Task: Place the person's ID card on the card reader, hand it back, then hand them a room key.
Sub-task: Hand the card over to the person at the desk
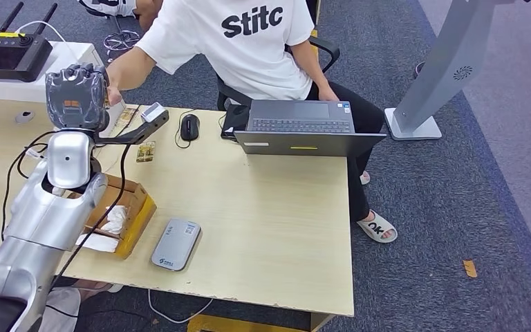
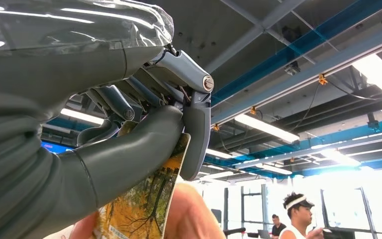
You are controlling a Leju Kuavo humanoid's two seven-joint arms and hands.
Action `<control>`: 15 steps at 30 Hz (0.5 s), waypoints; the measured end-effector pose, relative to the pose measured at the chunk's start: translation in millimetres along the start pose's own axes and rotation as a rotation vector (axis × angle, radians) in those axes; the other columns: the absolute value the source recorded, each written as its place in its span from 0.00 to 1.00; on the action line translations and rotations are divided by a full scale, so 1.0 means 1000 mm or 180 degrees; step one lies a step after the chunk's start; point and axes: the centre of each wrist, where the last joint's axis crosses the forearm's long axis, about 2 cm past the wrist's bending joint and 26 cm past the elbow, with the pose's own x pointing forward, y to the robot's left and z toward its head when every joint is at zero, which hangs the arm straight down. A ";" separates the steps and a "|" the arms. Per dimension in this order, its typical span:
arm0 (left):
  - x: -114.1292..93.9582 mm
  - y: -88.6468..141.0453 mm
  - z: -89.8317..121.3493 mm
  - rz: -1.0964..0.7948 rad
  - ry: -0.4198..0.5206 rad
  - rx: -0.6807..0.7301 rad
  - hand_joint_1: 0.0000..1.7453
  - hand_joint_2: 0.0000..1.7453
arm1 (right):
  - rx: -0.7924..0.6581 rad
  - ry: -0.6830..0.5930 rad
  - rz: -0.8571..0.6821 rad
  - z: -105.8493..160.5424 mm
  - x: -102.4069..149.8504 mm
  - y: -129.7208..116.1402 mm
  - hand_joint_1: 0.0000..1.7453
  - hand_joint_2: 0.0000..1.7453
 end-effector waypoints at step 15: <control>-0.013 -0.005 -0.001 0.0137 0.0131 0.0083 0.00 1.00 | -0.0022 0.0100 -0.0187 0.000 -0.001 0.000 0.00 1.00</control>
